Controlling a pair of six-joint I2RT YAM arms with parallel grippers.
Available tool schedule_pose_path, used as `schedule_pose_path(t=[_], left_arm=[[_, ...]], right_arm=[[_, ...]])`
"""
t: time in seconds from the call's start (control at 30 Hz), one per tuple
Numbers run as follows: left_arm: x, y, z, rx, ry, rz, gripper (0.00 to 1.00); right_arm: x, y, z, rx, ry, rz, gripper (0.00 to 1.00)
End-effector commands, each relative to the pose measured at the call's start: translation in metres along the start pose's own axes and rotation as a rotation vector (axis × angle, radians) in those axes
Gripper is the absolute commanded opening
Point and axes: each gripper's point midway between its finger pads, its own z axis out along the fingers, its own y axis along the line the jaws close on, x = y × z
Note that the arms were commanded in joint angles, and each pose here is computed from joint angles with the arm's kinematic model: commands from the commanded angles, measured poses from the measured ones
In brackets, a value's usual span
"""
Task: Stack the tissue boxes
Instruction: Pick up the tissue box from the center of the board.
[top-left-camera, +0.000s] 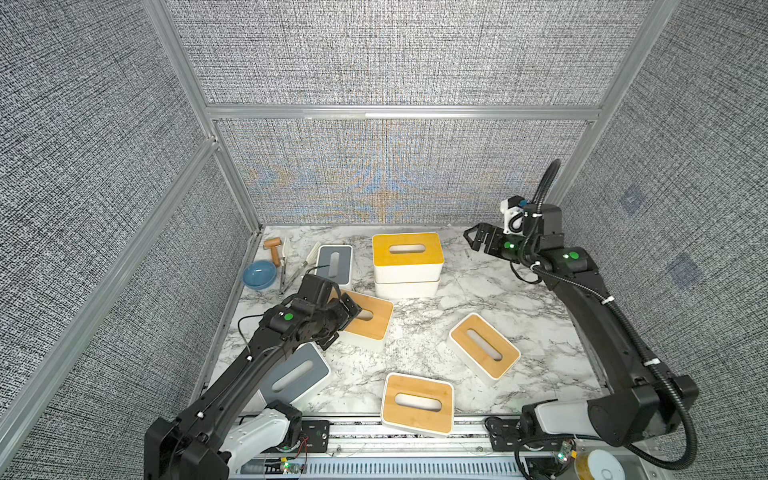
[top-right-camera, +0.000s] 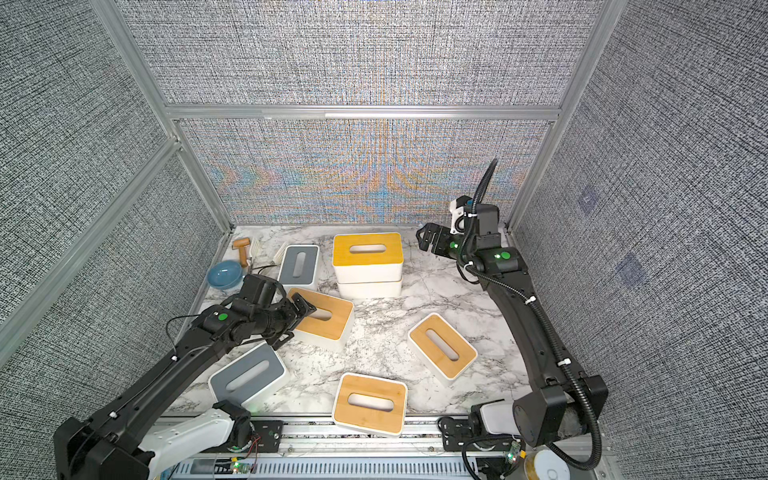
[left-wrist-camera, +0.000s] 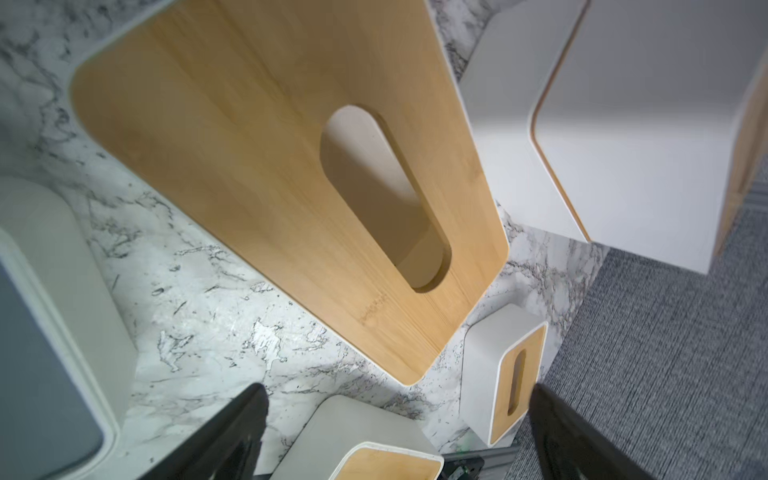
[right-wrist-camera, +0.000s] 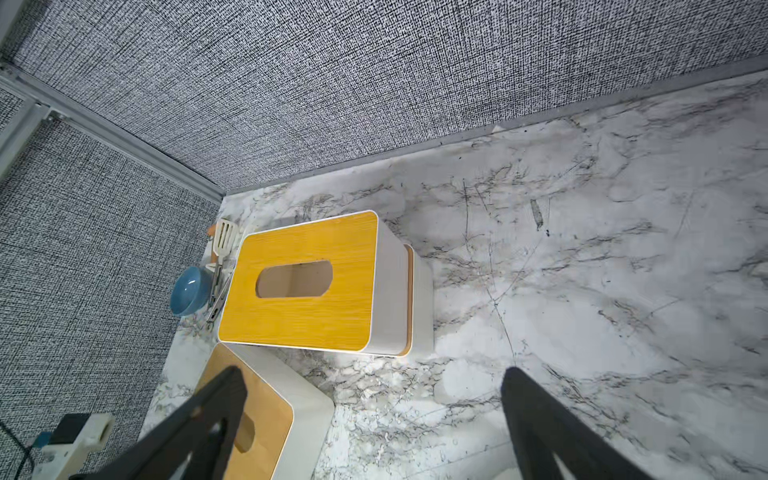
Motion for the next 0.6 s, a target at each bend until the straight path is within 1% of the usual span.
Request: schedule_pose_path(t=[0.0,0.07,0.1,0.27,0.4,0.57], left_arm=[[0.003,0.007,0.014,-0.030,0.000,-0.155,0.91],[0.001,0.004,0.020,-0.024,-0.019,-0.183,0.85],[0.000,0.005,0.022,-0.035,-0.029,-0.192,0.84],[-0.005,0.005,0.034,-0.072,-0.052,-0.226,0.83],[-0.003,-0.001,0.048,-0.073,-0.031,-0.228,0.80],[0.000,0.004,0.059,-0.135,-0.005,-0.262,0.78]], right_arm=[[0.013,0.008,-0.002,-0.054,0.057,-0.020,0.99],[0.018,0.012,-0.006,-0.073,0.061,-0.024,0.99],[0.020,0.013,-0.008,-0.086,0.061,-0.030,0.99],[0.030,0.020,-0.019,-0.122,0.061,-0.043,0.99],[0.038,0.019,-0.021,-0.123,0.079,-0.046,0.99],[0.045,0.021,-0.020,-0.135,0.093,-0.048,0.99]])
